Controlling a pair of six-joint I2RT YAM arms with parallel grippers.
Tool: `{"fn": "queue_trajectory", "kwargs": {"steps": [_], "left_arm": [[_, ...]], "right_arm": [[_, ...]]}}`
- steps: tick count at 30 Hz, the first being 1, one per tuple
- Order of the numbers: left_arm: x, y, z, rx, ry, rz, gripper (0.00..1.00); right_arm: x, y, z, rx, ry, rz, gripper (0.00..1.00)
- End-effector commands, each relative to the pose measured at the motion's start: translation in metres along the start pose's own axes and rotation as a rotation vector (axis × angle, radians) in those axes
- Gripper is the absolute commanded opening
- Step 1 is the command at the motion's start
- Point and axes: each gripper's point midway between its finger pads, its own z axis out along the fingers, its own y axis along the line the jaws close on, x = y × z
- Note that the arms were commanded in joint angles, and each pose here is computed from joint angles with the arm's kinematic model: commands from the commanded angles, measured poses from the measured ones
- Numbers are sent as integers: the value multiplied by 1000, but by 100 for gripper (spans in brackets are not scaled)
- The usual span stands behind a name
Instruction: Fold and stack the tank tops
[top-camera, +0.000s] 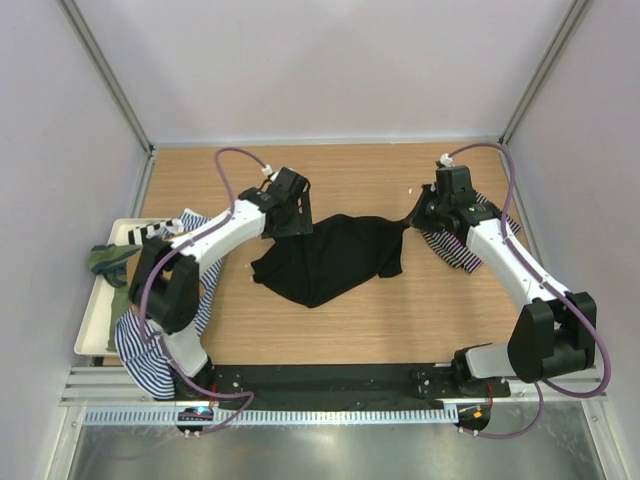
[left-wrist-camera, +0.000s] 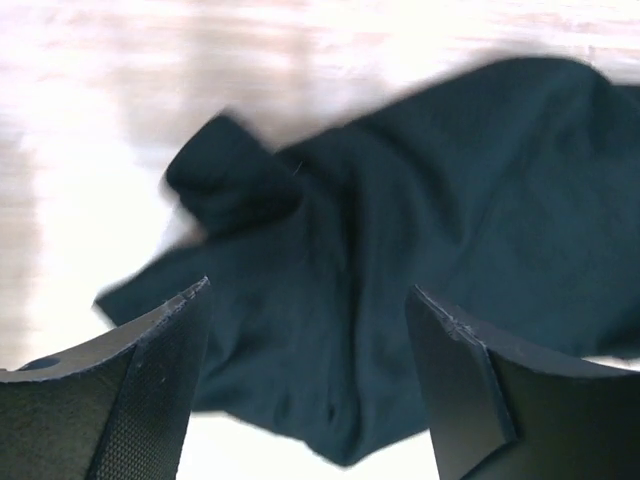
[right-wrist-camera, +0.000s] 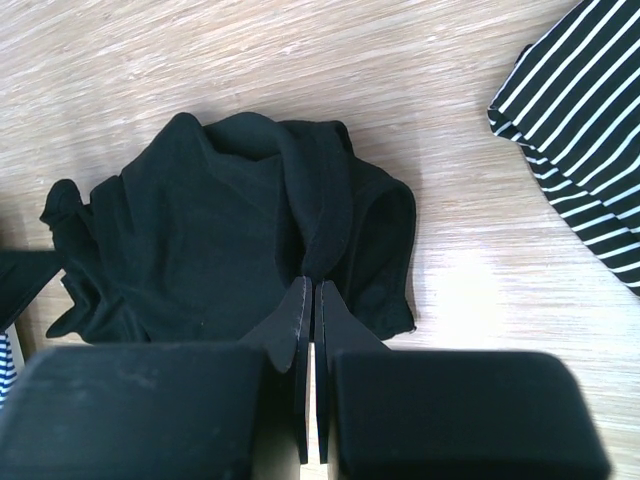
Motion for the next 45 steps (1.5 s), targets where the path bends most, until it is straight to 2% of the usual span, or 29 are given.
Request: {"fn": "queue_trajectory", "kwargs": {"steps": [1,4,5,6,7,8,11,13,15,16,18,19,22,24,25,26,28,29,31,32,36,38,39,40,41,45], "left_arm": [[-12,-9,9,8,33,76,78],[-14,-5,34,-33,81,86,74],[-12,-5,43,-33,103,82,69],[-11,-1,48,-33,119,72,63],[-7,-2,51,-13,144,65,48],[-3,0,53,-14,160,64,40],[1,14,52,-35,157,51,15],[-11,27,37,-45,109,5,0],[-11,49,33,-56,62,-79,0],[-7,60,15,-33,25,-119,0],[-22,66,2,22,-74,-200,0],[-31,71,-18,57,-137,-260,0],[-4,80,-29,103,-177,-349,0],[14,76,-30,152,-157,-381,0],[39,80,-26,155,-114,-415,0],[39,80,-35,177,-153,-425,0],[70,85,-35,151,-156,-415,2],[66,88,-47,155,-229,-436,2],[88,85,-47,181,-246,-410,1],[88,77,-61,243,-285,-410,1],[109,61,-73,376,-297,-327,1],[124,53,-74,416,-265,-279,5],[128,53,-74,417,-258,-267,8],[134,55,-73,400,-237,-255,19],[138,56,-72,388,-221,-246,25],[131,71,-75,279,-230,-266,21]], "right_arm": [[-17,14,-11,-55,-66,-24,1],[-16,14,-10,-58,-61,-21,1],[-15,14,-11,-58,-59,-19,1],[-16,15,-12,-62,-62,-20,1],[-16,15,-12,-62,-62,-20,1],[-16,14,-11,-59,-62,-21,1],[-17,14,-12,-55,-65,-24,1],[-18,14,-12,-53,-68,-24,1],[-17,14,-11,-51,-65,-23,1],[-15,12,-10,-47,-61,-19,1],[-16,11,-10,-43,-66,-17,1],[-15,9,-9,-34,-71,-10,1],[-12,4,-6,-18,-76,7,1],[-10,1,-6,-9,-81,22,1],[-8,-3,-4,7,-86,31,1],[-6,-6,-3,16,-90,51,1],[-1,-12,-1,32,-99,70,1],[0,-14,-2,39,-107,84,1],[7,-18,1,41,-103,98,1],[6,-25,2,75,-124,107,1],[20,-41,12,127,-106,125,1],[24,-45,16,143,-97,127,1],[25,-48,18,153,-97,131,1],[27,-48,20,155,-93,130,1],[26,-48,21,153,-95,132,1],[24,-49,18,151,-114,128,1]]}}
